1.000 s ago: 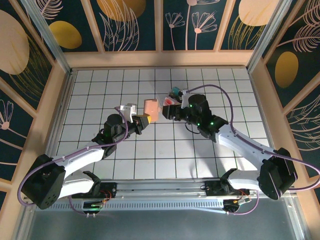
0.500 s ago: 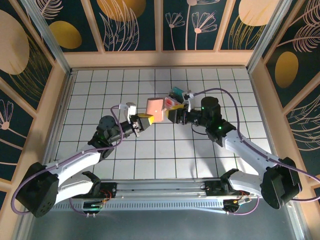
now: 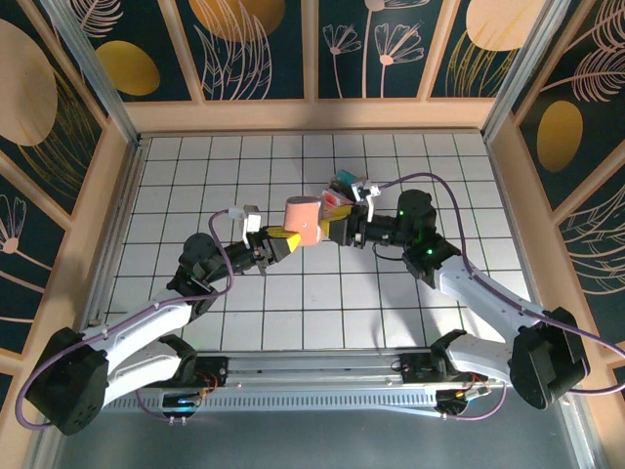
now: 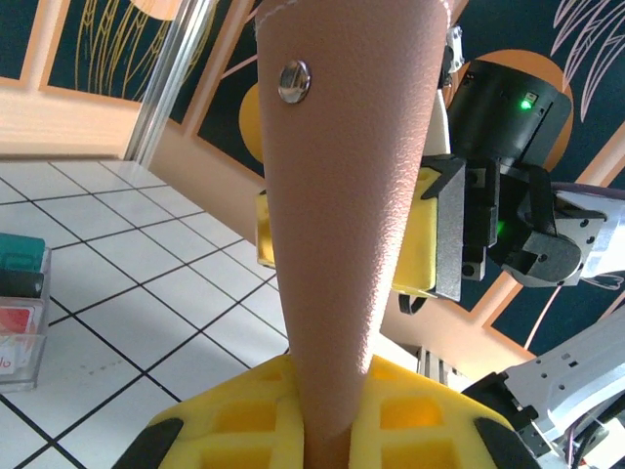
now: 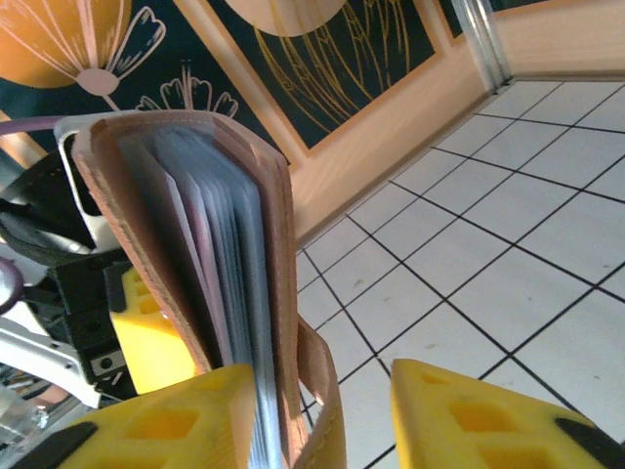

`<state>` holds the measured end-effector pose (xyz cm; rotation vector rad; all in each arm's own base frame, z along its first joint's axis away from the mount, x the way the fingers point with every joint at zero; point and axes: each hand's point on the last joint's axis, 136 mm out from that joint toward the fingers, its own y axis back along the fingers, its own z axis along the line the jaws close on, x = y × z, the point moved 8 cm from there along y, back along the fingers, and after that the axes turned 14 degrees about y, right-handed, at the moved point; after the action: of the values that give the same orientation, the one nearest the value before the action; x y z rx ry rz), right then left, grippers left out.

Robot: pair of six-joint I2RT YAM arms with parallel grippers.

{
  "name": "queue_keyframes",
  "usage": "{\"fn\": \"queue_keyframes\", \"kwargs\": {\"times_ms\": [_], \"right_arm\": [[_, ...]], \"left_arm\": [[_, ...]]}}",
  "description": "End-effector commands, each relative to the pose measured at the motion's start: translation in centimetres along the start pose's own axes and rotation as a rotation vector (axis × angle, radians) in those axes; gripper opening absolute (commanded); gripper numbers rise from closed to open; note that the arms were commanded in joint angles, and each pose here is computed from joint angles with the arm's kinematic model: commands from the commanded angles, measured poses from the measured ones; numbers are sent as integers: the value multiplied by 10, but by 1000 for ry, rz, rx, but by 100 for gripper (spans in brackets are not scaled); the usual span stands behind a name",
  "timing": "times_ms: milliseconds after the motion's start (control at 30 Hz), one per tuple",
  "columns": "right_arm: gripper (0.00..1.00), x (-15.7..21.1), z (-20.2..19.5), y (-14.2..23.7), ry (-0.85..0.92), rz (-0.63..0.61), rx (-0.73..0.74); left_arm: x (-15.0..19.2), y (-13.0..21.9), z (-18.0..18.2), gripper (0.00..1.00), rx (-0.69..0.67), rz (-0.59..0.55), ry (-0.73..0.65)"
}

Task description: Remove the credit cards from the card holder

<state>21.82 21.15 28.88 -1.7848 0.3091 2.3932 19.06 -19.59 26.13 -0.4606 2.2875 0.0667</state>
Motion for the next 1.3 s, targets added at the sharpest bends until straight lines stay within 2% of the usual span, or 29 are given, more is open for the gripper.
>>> {"fn": "queue_keyframes", "kwargs": {"times_ms": [0,300,633,667,767,833,967,1000,1133,1200,1267], "right_arm": [[37,-5,4,-2,34,-31,-68],[22,-4,5,-5,32,-31,-118],[18,-4,8,-7,29,-40,-204],[16,-4,8,-7,30,-41,-208],[1,-4,10,-8,30,-39,-227],[0,-5,10,-7,31,-41,-224],[0,-5,10,-7,31,-41,-209],[0,-4,9,-6,30,-40,-202],[0,-5,4,-7,16,-29,-145],[0,-5,2,-7,12,-25,-119],[0,-6,1,-7,8,-22,-94]], "left_arm": [[-4,4,-16,0,103,-7,-59],[-4,4,-20,0,132,-3,-53],[-3,-1,-16,0,142,14,-26],[-3,-2,-16,0,146,16,-23],[-3,-4,-12,0,134,22,-6],[-3,-6,-9,1,118,23,5],[-3,-9,-2,14,72,22,31],[-3,-10,1,23,57,22,40],[-3,-14,8,67,13,26,66],[-3,-15,10,78,1,29,72],[-3,-17,12,84,-13,34,75]]}}
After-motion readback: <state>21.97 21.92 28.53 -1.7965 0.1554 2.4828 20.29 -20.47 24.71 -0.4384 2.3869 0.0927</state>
